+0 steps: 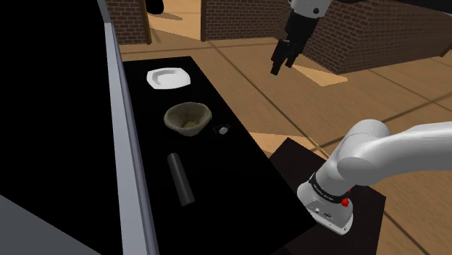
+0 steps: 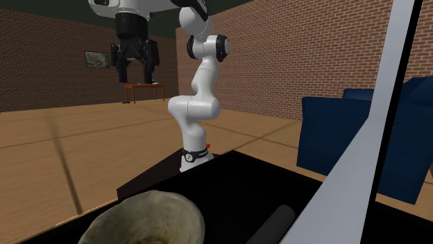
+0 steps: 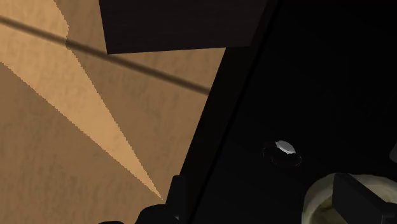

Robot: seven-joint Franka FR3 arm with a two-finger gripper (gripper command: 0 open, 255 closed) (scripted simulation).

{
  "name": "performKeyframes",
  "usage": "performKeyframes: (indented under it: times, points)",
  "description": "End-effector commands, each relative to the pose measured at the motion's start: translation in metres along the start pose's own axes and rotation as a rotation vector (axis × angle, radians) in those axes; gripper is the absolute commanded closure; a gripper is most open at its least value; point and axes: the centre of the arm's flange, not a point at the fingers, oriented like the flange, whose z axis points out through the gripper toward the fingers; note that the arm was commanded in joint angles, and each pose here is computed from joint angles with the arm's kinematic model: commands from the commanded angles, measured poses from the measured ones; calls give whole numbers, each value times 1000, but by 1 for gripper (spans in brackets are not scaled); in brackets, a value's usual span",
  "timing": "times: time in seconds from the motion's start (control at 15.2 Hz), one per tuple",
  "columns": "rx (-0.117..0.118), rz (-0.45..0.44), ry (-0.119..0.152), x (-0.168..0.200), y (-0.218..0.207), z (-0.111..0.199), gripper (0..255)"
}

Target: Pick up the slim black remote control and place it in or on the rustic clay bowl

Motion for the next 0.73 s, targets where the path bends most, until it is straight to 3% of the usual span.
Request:
performKeyframes:
  times: [0.0, 0.66]
  points:
    - [0, 0, 0, 0, 0, 0, 0]
    - [16, 126, -19, -8, -105, 75, 0]
